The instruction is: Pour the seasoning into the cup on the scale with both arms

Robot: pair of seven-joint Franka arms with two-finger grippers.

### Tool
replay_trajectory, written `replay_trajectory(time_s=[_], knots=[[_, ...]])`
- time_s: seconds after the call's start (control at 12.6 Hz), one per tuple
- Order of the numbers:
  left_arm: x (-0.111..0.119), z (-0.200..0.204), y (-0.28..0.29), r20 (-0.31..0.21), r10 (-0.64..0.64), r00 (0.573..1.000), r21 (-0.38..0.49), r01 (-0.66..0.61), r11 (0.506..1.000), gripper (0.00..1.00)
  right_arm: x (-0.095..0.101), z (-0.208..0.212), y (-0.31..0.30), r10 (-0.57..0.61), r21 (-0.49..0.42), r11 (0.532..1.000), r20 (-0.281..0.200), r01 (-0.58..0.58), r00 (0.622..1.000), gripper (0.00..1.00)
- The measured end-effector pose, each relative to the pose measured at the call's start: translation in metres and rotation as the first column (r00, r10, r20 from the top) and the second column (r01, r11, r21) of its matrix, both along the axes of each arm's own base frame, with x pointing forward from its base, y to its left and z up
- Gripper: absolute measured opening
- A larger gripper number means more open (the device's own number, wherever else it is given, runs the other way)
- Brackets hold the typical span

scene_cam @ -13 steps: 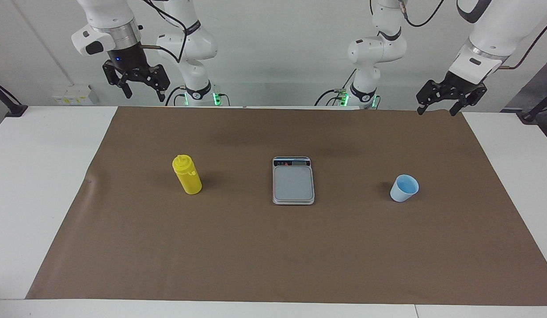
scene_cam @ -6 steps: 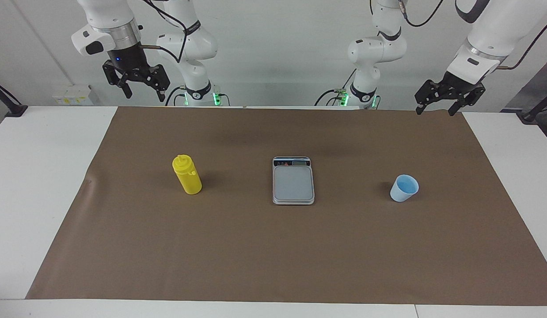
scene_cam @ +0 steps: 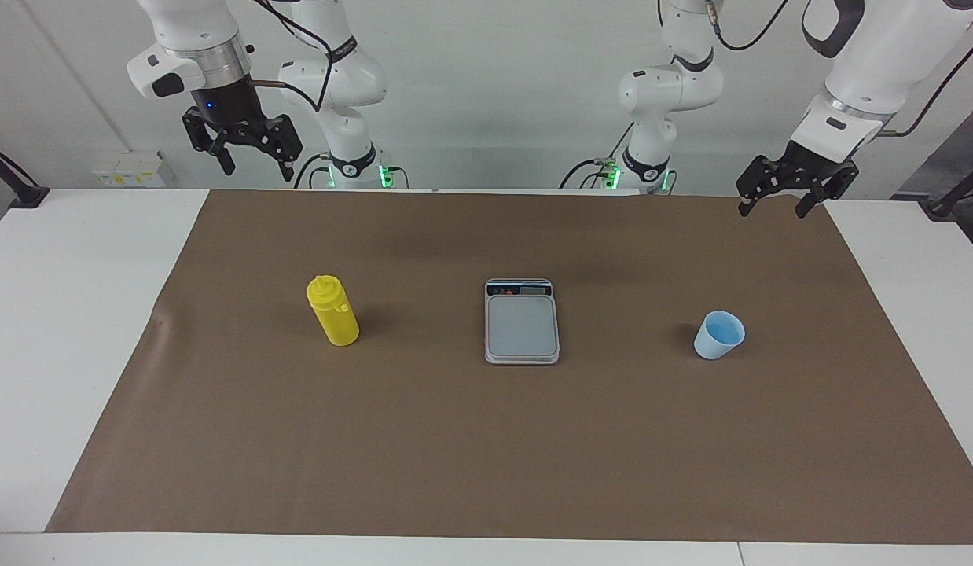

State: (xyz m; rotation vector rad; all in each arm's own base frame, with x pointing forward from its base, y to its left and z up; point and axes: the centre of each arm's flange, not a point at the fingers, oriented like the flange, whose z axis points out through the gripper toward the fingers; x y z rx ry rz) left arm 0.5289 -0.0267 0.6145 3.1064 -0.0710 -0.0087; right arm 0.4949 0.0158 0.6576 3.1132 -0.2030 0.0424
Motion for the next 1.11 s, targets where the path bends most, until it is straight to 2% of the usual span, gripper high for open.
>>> replay_trajectory(time_s=[0.24,0.4,0.63,0.87,1.11], knots=[[0.012,-0.045,0.011,0.005,0.033,0.999,-0.003,-0.033,0.999,1.00,-0.001,0.002,-0.003,-0.005,0.001,1.000,0.003,0.005,1.000,1.00],[0.029,-0.084,0.014,0.001,0.101,0.995,-0.011,-0.101,0.995,1.00,-0.003,0.005,-0.009,-0.016,0.003,1.000,0.010,0.016,1.000,1.00],[0.050,-0.142,0.015,0.029,0.169,0.985,-0.025,-0.168,0.985,1.00,-0.004,0.007,-0.010,-0.018,0.004,1.000,0.013,0.018,1.000,1.00],[0.053,-0.186,0.018,0.061,0.188,0.980,-0.033,-0.186,0.982,1.00,-0.004,0.007,-0.010,-0.018,0.004,1.000,0.013,0.018,1.000,1.00],[0.053,-0.220,0.027,0.057,0.206,0.977,-0.036,-0.204,0.978,1.00,-0.004,0.007,-0.014,-0.024,0.005,1.000,0.013,0.024,1.000,1.00]])
